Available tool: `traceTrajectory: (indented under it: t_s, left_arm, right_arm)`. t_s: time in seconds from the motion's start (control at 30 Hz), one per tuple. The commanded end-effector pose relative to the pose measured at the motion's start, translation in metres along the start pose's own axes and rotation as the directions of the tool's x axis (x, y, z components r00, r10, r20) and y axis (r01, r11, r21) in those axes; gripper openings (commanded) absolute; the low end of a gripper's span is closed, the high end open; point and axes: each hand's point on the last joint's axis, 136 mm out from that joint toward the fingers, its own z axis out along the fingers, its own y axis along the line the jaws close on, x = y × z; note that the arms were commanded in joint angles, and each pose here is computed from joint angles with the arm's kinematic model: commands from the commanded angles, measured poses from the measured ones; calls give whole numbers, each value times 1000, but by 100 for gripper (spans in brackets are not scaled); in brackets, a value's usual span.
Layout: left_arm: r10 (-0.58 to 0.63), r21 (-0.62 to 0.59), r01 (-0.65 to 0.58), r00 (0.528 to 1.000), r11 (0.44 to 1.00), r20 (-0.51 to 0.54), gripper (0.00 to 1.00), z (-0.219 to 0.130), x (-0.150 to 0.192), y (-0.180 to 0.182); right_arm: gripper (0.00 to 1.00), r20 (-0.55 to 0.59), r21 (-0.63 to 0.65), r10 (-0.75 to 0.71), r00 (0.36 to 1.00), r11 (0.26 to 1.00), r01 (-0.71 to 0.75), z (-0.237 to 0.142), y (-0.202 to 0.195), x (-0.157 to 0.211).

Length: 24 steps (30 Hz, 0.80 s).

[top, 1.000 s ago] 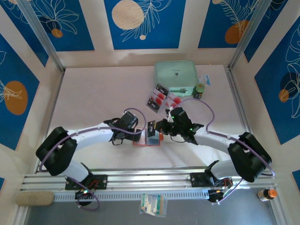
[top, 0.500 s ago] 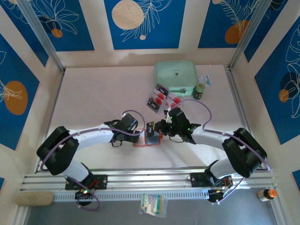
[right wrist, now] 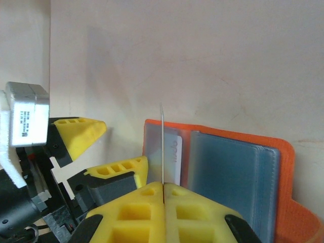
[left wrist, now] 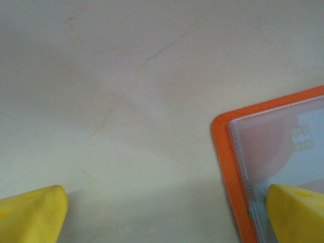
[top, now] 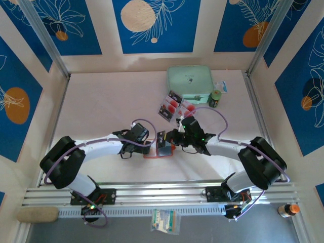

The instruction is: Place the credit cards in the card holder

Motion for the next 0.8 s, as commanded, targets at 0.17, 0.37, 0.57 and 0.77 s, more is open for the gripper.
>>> traceTrajectory:
  t_s: [0.17, 0.37, 0.57, 0.77]
  left_arm:
    - [3, -33, -4, 1000, 999, -27, 100, 4, 12, 6]
    - [1, -29, -1, 1000, 1000, -18, 100, 3, 11, 6]
    - [1, -25, -2, 1000, 1000, -16, 100, 3, 11, 5]
    - [0, -30, -1, 1000, 1000, -18, 100, 3, 13, 7]
  right_arm:
    - [0, -19, -22, -6, 1000, 1000, 6, 8, 5, 3]
    - [0, -1, -17, -13, 1000, 1000, 13, 8, 2, 3]
    - [0, 25, -14, -21, 999, 1000, 21, 6, 1, 2]
    - [0, 23, -9, -20, 1000, 1000, 20, 9, -1, 4]
